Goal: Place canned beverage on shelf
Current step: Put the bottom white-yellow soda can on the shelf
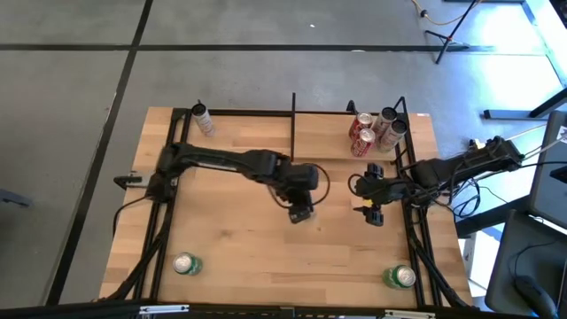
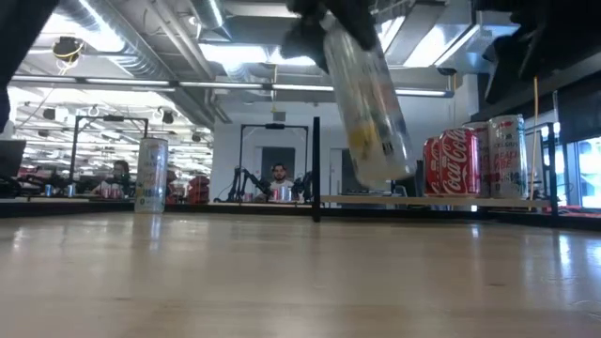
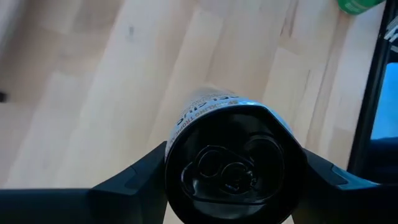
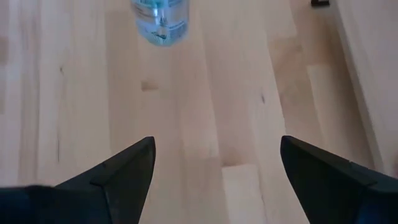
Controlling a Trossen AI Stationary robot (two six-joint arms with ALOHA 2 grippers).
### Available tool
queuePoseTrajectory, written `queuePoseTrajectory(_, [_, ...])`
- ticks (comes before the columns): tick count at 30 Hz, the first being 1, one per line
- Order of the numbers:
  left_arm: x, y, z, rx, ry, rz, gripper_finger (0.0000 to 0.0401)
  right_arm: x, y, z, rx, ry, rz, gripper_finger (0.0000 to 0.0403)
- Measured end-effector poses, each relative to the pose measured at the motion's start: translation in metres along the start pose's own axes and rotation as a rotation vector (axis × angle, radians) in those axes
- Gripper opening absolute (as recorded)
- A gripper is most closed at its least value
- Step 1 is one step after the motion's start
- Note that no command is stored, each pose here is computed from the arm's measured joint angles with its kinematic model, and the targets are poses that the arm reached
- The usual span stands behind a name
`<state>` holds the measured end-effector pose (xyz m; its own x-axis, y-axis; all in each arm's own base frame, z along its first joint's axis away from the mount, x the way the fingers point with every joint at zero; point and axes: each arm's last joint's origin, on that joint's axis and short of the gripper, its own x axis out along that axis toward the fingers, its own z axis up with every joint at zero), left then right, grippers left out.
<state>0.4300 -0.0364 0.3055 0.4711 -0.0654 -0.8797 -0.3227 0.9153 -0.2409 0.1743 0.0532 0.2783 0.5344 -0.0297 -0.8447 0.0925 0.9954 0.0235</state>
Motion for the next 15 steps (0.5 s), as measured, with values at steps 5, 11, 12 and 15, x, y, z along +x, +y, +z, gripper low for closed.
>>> queuePoseTrajectory(5, [0.028,0.001,0.005,0.006,0.063,0.017,0.0225,0.010,-0.001,-0.009,0.017,0.043,-0.002,0.0330])
queuePoseTrajectory(11, [0.045,0.002,0.003,0.022,0.101,0.034,0.0225,0.017,-0.001,-0.015,0.036,0.066,0.006,0.0330])
queuePoseTrajectory(12, [0.047,0.003,0.003,0.024,0.103,0.036,0.0225,0.017,-0.001,-0.015,0.038,0.062,0.007,0.0330])
queuePoseTrajectory(15, [0.047,0.003,0.003,0.033,0.102,0.036,0.0232,0.017,-0.001,-0.014,0.041,0.051,0.012,0.0330])
